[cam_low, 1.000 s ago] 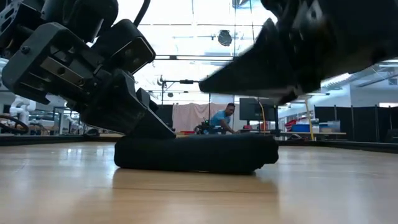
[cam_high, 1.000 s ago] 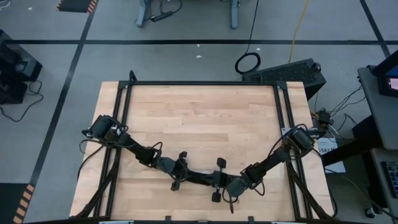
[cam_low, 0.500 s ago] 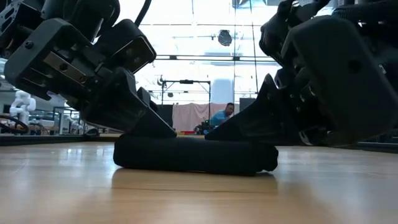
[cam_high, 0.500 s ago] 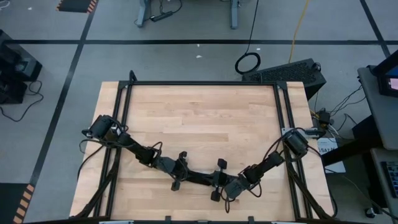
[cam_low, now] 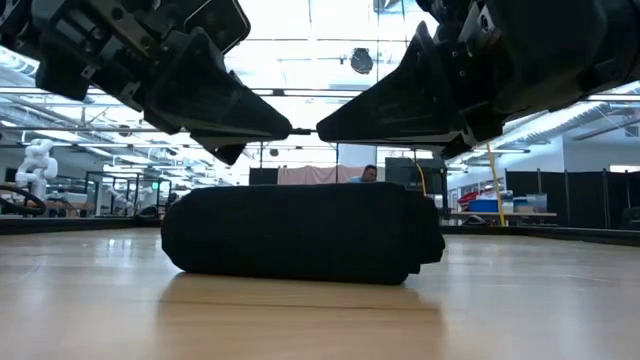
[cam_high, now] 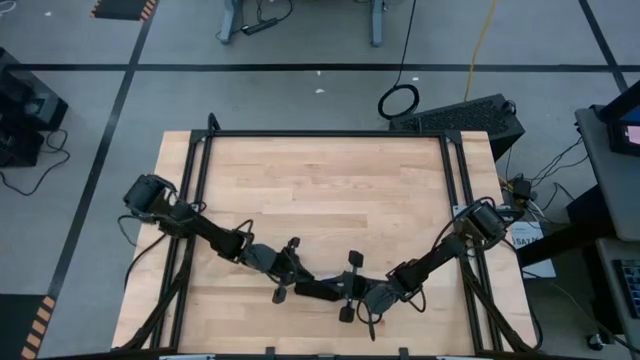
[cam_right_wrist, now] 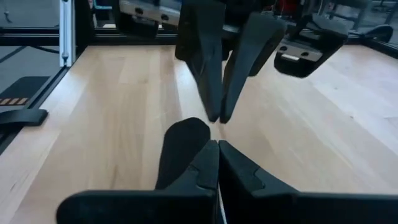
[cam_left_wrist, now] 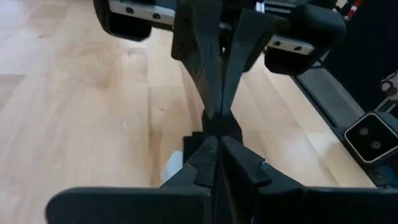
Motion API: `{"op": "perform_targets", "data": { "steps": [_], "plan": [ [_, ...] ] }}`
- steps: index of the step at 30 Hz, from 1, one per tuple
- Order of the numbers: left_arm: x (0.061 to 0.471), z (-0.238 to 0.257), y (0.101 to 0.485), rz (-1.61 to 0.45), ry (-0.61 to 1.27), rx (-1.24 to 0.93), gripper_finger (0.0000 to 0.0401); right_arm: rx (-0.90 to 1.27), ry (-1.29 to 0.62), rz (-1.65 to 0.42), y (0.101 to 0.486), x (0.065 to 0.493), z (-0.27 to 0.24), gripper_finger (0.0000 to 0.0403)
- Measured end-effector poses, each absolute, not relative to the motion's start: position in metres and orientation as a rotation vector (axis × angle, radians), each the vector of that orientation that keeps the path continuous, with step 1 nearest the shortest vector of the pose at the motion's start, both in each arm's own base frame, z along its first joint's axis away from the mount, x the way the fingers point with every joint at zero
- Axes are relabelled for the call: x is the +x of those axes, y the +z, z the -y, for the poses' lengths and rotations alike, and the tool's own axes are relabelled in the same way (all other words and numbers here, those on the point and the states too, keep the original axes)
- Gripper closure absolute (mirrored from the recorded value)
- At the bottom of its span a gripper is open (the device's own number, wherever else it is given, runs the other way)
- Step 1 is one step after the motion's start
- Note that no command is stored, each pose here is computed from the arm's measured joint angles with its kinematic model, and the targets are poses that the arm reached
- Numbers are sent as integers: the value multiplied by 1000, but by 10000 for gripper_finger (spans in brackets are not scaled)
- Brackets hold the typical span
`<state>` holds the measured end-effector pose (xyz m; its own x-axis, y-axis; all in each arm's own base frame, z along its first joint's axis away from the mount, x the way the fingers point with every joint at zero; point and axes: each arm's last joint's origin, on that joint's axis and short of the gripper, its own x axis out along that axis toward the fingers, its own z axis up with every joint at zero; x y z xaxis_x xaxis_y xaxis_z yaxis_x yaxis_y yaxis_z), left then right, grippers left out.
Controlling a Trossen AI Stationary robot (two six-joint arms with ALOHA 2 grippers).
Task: Roll napkin
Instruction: Roll the black napkin
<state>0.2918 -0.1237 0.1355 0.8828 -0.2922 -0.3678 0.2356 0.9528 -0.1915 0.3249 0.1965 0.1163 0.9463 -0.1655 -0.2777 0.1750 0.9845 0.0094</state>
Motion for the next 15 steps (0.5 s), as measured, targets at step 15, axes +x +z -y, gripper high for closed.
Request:
{"op": "perform_targets", "data": {
  "steps": [15],
  "plan": [
    [282,138,143,-413,-349,-138,375,143,-55,-302,119,319,-208,403]
  ]
}}
